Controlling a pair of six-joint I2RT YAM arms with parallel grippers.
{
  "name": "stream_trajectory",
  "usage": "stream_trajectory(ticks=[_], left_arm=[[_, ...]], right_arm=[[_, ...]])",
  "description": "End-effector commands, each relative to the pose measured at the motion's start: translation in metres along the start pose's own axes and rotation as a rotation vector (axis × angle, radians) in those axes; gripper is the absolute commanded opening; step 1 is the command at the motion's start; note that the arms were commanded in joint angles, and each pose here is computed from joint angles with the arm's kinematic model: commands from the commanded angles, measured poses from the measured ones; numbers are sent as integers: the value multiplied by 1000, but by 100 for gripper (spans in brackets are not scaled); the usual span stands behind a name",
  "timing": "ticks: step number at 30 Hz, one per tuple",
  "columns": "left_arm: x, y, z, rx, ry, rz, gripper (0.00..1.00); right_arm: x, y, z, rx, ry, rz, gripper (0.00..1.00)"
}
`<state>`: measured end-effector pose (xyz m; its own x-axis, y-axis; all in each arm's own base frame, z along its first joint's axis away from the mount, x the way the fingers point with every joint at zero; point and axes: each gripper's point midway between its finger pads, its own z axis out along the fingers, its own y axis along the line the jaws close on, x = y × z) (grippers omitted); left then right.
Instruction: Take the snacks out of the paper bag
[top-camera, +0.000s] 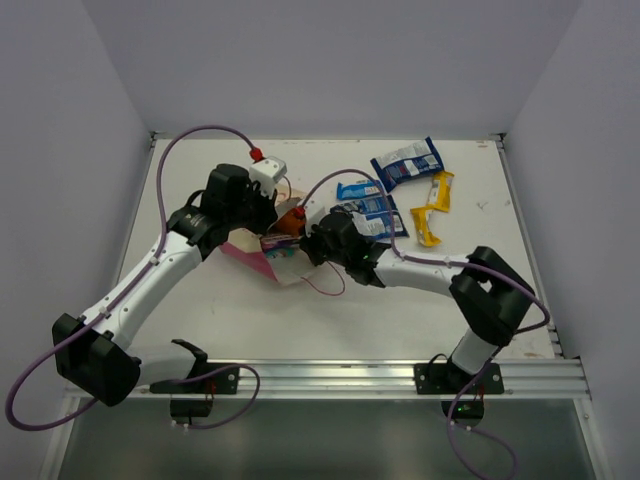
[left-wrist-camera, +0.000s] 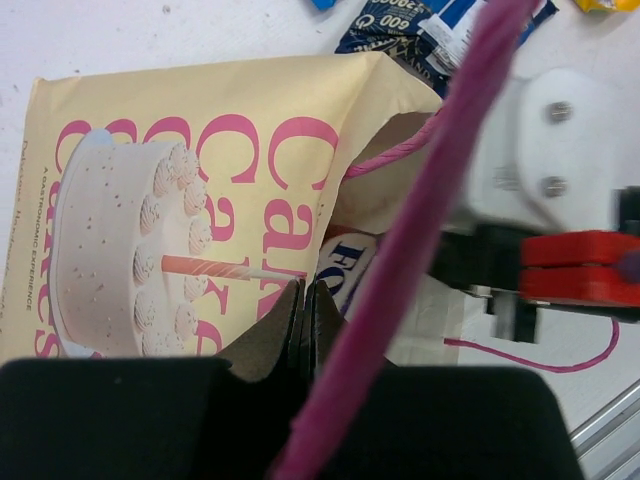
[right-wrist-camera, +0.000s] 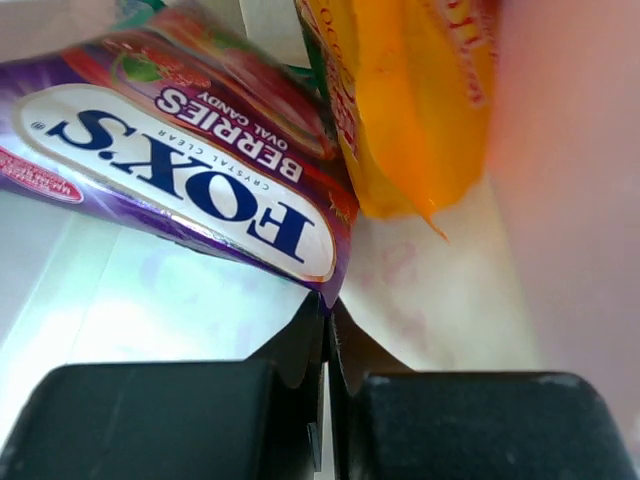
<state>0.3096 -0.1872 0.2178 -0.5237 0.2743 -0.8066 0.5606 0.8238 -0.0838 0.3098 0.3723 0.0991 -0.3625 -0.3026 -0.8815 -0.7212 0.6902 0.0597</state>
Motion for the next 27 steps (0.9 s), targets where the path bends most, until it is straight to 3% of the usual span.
stream_trajectory(ticks=[1,7,10,16,21,23,24,25,27], left_arm=[[-16,13,-4,-72,-48,-20,0],[-11,39,1,-209,-29,-60,0],[-6,55,4,-293,-14,-77,0],[-2,77,16,-374,-2,-92,0],[-8,91,23,-410,-13,-91,0],[-11,93,25,-411,-16,-76,0],[-13,92,25,-401,-20,-67,0],[-15,87,25,-372,-25,-61,0],[-20,81,20,-337,-40,-35,0]], right_arm=[[-57,-11,-45,55,-149,8,0],[-53,-23,-96,89,-149,73,0],[-47,-55,-123,200,-152,159,0],[-8,-116,-180,406,-123,404,0],[36,-124,-202,506,-4,505,2],[51,-125,-205,541,42,541,29],[56,-127,-207,564,63,547,54],[63,-129,-206,590,93,558,62],[51,-133,-206,597,98,524,66]])
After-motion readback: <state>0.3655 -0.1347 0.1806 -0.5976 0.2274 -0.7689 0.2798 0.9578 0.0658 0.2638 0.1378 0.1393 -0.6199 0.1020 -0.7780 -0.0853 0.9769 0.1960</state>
